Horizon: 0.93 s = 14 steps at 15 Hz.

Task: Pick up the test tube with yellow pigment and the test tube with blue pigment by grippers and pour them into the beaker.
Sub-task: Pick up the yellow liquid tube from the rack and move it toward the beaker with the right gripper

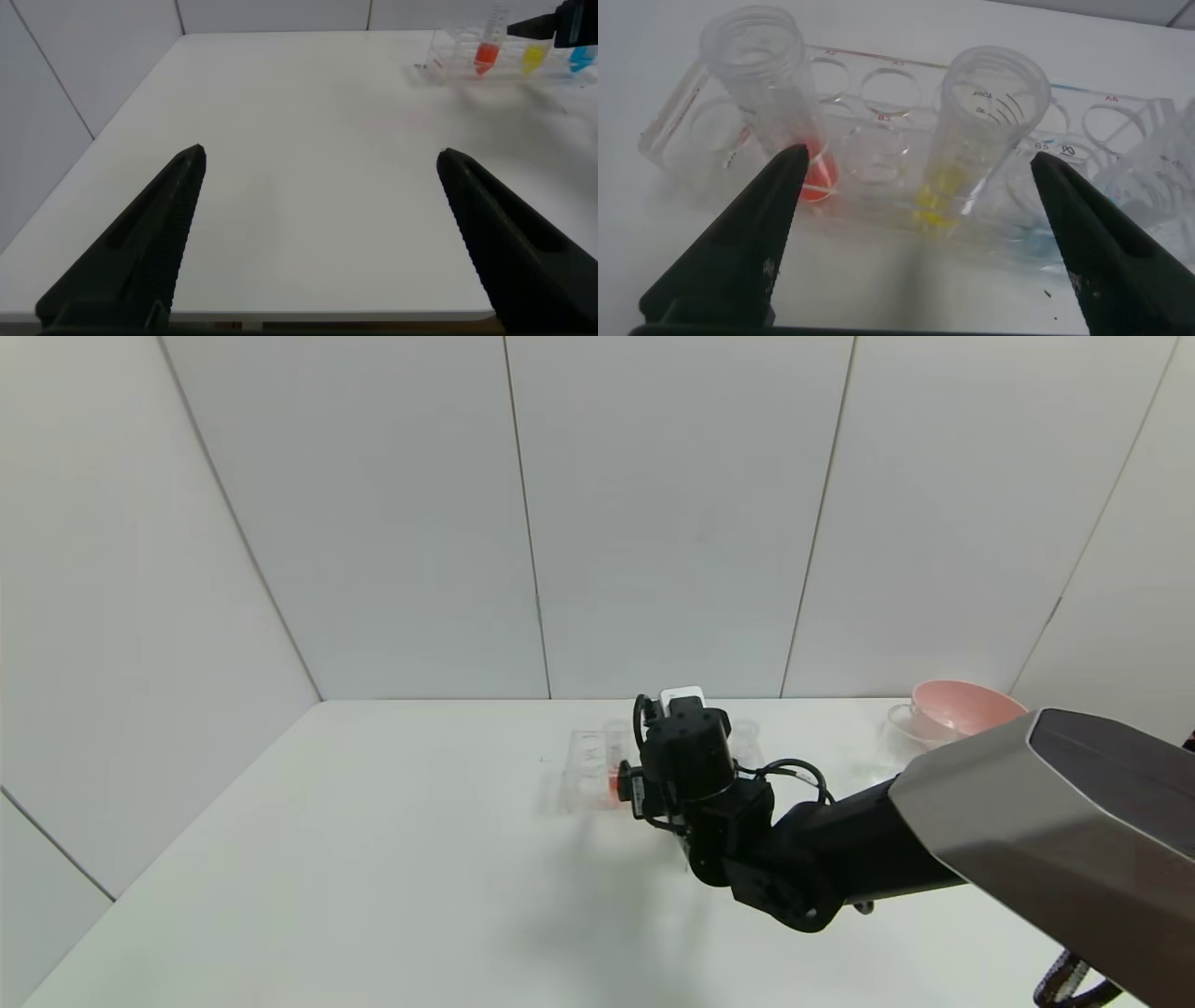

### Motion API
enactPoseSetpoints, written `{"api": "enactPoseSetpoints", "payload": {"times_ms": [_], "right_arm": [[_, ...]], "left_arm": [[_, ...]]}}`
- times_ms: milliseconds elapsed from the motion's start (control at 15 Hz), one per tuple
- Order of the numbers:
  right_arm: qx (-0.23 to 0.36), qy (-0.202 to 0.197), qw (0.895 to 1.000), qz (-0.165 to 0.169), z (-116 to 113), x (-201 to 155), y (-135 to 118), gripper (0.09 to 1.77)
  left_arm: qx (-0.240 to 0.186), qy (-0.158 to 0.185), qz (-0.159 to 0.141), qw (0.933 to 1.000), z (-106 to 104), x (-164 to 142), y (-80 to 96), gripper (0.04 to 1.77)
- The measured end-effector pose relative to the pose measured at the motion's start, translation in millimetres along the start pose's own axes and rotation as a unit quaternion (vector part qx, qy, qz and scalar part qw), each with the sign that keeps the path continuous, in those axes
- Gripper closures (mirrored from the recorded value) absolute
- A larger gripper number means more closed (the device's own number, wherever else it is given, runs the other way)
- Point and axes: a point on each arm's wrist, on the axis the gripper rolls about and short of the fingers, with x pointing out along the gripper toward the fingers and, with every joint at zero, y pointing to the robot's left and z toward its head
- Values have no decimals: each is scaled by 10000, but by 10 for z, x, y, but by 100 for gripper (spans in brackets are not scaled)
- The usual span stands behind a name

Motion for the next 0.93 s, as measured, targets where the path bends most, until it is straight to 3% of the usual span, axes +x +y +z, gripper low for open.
{"api": "enactPoseSetpoints", "payload": {"times_ms": [467, 933], "right_arm": [[86, -126, 9992, -360, 11, 161, -71, 15], [214, -286, 9983, -470, 59, 343, -81, 15]], "left_arm": [[2, -2, -4, 10000, 0, 0, 0, 5], [2, 0, 0, 10000, 0, 0, 0, 5]]}}
